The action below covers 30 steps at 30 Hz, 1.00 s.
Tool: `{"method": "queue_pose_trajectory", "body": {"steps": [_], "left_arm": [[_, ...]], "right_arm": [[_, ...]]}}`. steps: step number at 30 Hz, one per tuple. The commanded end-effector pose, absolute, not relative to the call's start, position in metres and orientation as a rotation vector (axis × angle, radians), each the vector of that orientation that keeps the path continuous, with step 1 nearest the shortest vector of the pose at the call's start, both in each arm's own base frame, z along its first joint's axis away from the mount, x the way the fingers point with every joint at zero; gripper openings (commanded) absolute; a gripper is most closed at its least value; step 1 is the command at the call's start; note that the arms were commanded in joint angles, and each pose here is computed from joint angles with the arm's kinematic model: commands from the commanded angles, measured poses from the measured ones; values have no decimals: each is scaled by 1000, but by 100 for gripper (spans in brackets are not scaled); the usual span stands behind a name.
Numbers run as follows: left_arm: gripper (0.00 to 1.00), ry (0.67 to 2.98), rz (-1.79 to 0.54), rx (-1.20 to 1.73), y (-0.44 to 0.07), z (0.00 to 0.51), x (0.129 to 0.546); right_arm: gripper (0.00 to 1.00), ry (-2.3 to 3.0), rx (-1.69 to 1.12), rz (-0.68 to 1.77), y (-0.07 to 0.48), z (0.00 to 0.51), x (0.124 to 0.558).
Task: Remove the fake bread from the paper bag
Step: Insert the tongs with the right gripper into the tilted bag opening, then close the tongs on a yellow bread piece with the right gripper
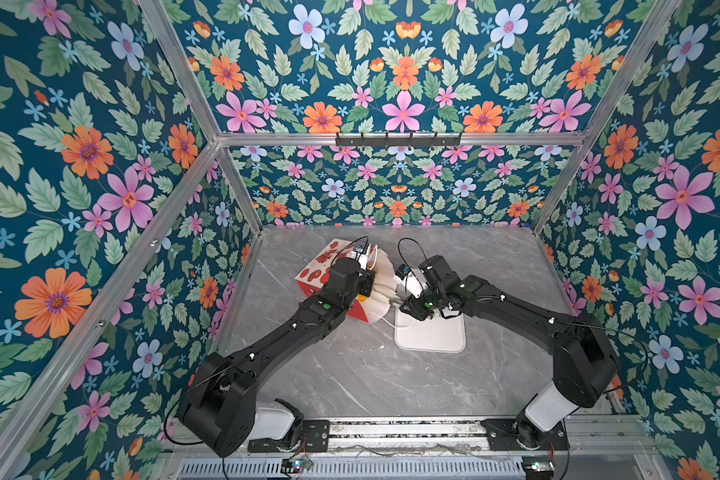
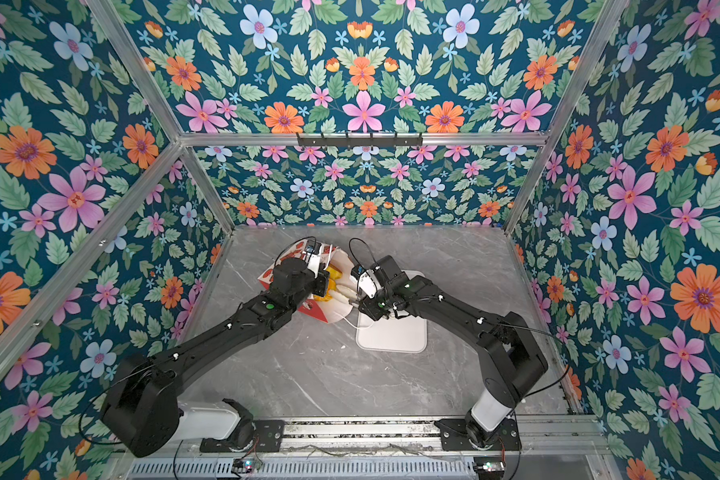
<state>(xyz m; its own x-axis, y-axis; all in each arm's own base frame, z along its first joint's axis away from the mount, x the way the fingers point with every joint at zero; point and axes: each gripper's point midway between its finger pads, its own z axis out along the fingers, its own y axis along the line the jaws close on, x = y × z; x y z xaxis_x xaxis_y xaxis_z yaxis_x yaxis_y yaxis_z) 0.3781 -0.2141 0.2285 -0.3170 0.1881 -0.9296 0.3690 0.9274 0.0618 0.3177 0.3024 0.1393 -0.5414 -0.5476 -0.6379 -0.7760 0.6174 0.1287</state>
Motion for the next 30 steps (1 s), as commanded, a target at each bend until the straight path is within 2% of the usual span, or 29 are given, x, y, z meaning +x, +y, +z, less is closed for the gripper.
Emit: {"method": "queue_pose_trajectory", "body": {"steps": [1, 20, 29, 30], "left_arm": [[0, 1867, -211, 383, -215, 242, 380], [0, 1870, -199, 382, -212, 242, 379], [0, 1867, -211, 381, -214, 243, 379], [0, 1867, -213, 381, -214, 244, 379]], "right_arm": [[42, 2227, -1034, 541, 309, 149, 327], [49, 2264, -1080, 558, 303, 133, 313], [50, 2251, -1037, 548, 306, 137, 322], [50, 2280, -1047, 546, 307, 124, 323]]}}
